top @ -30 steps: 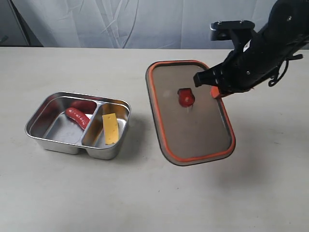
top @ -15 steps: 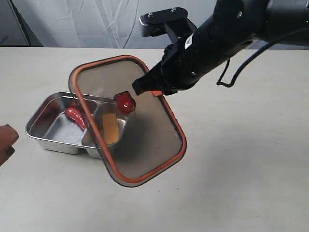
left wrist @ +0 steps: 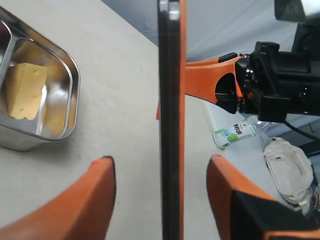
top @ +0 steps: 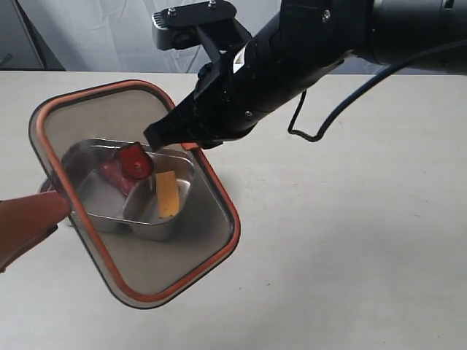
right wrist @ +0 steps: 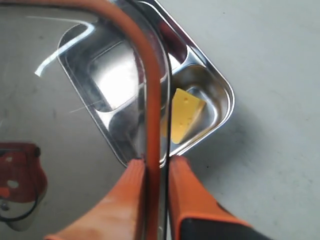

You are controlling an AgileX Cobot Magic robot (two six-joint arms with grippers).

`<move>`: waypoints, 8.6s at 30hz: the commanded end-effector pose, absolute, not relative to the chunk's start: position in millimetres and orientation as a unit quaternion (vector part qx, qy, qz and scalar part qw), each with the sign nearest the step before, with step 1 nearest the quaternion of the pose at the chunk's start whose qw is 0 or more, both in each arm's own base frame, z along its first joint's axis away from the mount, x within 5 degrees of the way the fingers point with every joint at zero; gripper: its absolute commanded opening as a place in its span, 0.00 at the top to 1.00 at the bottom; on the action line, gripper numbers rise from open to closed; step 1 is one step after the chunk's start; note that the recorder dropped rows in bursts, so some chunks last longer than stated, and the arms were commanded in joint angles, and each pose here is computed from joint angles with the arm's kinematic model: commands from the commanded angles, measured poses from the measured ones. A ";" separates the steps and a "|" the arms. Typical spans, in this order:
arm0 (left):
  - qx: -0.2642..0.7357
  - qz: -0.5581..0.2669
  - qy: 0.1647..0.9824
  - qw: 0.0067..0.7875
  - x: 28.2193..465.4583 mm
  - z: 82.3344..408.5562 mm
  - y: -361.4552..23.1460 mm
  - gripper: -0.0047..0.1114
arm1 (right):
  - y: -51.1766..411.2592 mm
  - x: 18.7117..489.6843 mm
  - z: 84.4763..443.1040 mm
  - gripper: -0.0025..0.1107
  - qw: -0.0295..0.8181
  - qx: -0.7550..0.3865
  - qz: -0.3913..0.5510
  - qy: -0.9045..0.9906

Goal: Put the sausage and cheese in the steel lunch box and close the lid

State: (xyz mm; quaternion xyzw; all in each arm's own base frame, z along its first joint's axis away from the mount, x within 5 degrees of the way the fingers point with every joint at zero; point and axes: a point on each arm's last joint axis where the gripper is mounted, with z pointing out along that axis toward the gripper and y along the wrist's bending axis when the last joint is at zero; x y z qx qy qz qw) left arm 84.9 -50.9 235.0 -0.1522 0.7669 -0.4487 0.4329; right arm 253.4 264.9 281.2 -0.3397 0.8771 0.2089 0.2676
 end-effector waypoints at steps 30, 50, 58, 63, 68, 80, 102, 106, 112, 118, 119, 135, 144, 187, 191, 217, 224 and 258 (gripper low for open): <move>-0.103 -0.369 0.773 0.505 103.1 262.2 -43.1 0.96 | 288.1 238.7 308.0 0.50 0.326 -0.375 0.221 0.840; 0.194 0.028 0.808 0.556 161.2 308.8 -18.3 0.96 | 150.2 271.6 379.8 0.49 0.402 -0.148 0.032 0.903; 0.375 0.164 0.709 0.574 180.2 314.7 -36.7 0.96 | 149.3 271.6 380.6 0.49 0.405 -0.148 0.028 0.902; 0.476 0.199 0.662 0.544 187.7 304.7 -53.6 0.96 | 148.6 272.0 380.8 0.49 0.406 -0.150 0.022 0.901; 0.526 0.233 0.616 0.538 199.7 298.8 -61.9 0.96 | 147.3 271.1 379.5 0.49 0.398 -0.149 0.016 0.905; 0.602 0.246 0.599 0.468 224.5 265.1 -70.1 0.96 | 143.2 269.7 377.4 0.49 0.383 -0.149 -0.007 0.911; 0.675 0.237 0.584 0.383 244.4 220.9 -76.3 0.96 | 141.5 269.4 376.9 0.49 0.379 -0.153 -0.018 0.912; 0.680 0.230 0.591 0.366 246.6 212.7 -76.4 0.96 | 141.5 269.5 377.0 0.49 0.380 -0.154 -0.018 0.912; 0.684 0.228 0.598 0.350 245.6 208.9 -74.7 0.96 | 141.4 269.6 377.1 0.49 0.381 -0.154 -0.019 0.912; 0.707 0.216 0.587 0.329 237.8 205.3 -87.3 0.96 | 142.2 270.9 378.5 0.49 0.391 -0.157 -0.017 0.907; 0.713 0.212 0.579 0.332 235.9 205.4 -92.6 0.96 | 142.1 271.0 378.6 0.49 0.391 -0.157 -0.018 0.907; 0.689 0.170 0.652 0.267 227.6 191.6 -89.3 0.84 | 141.9 271.0 378.5 0.49 0.391 -0.157 -0.019 0.907; 0.663 0.143 0.688 0.258 224.1 189.2 -89.2 0.63 | 141.9 271.0 378.5 0.49 0.391 -0.157 -0.019 0.907; 0.628 0.102 0.733 0.241 220.9 182.0 -91.0 0.56 | 254.2 230.4 221.0 0.98 0.103 -0.301 0.243 0.916; 0.628 0.102 0.733 0.241 220.9 182.0 -91.0 0.56 | 267.8 225.7 204.3 0.98 0.089 -0.308 0.240 0.916; 0.633 0.093 0.744 0.190 213.6 177.7 -86.4 0.56 | 283.5 243.7 179.7 0.98 0.144 -0.249 0.255 0.923; 0.631 0.096 0.743 0.198 211.4 183.7 -85.3 0.56 | 284.0 245.5 180.3 0.98 0.154 -0.245 0.256 0.922; 0.029 0.065 0.981 0.182 243.3 274.8 -7.2 0.96 | 293.9 223.8 177.6 0.98 0.082 -0.277 0.211 0.934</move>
